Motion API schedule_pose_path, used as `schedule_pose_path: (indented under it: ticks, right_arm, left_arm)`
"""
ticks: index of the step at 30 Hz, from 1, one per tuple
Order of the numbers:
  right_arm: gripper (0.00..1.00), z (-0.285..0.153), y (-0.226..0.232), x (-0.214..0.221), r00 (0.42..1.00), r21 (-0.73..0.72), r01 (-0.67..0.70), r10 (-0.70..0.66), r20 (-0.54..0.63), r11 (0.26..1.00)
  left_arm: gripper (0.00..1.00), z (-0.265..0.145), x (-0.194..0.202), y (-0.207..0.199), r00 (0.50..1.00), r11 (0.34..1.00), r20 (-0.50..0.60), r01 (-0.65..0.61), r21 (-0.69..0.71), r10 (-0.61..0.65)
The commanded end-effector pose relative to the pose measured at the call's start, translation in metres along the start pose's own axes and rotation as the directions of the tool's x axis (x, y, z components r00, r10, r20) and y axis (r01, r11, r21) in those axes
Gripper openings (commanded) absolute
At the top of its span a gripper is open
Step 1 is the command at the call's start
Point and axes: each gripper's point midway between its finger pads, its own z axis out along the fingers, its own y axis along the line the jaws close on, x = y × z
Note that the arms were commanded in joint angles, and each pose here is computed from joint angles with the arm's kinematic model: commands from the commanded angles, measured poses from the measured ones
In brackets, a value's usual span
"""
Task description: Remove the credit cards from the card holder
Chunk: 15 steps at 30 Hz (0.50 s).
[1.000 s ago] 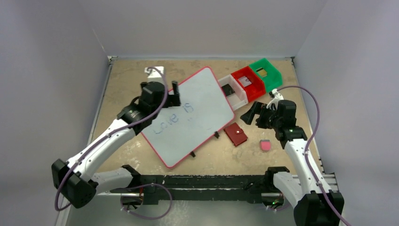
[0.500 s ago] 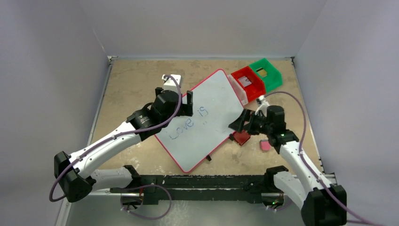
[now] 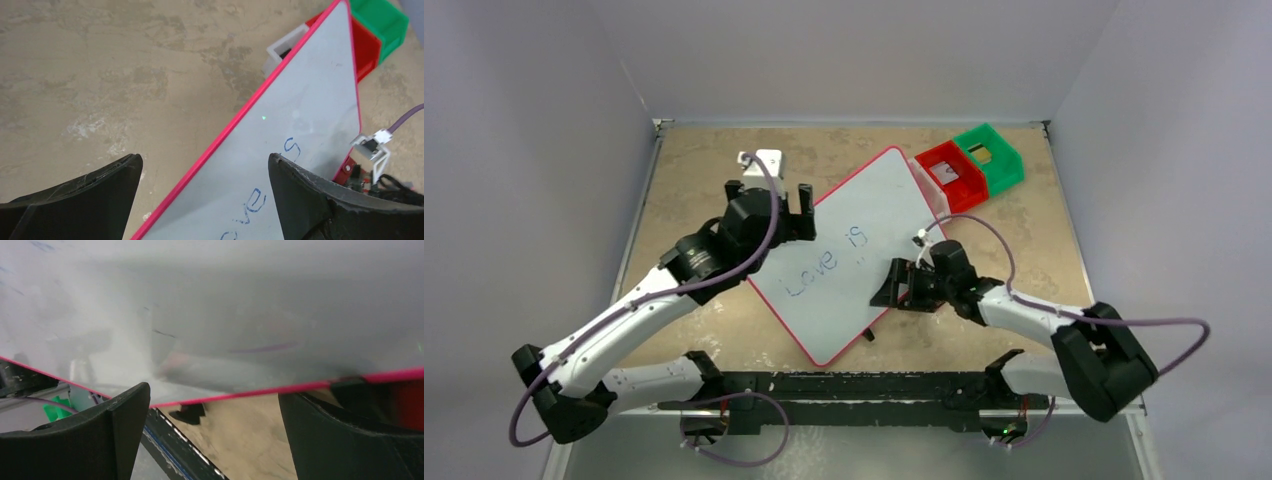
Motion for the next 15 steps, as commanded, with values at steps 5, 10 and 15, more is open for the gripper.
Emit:
schedule_pose_path:
  ticks: [5,10,15]
  right_arm:
    - [1.0,0.047,0.069,-0.06,0.985,-0.085,0.161,-0.154,0.083,0.983]
    - [1.0,0.096,0.112,-0.076,0.985,-0.152,0.169,-0.165,0.04,0.974]
    - [1.0,0.147,0.169,-0.08,0.979,-0.304,0.185,-0.202,-0.026,0.934]
  left_arm:
    - [0.98,-0.068,-0.076,0.062,0.961,0.977,0.254,0.147,-0.153,-0.104]
    - [0.98,-0.089,-0.083,0.073,0.952,0.975,0.274,0.179,-0.134,-0.137]
    - [0.98,-0.087,-0.08,0.061,0.962,0.983,0.237,0.159,-0.087,-0.135]
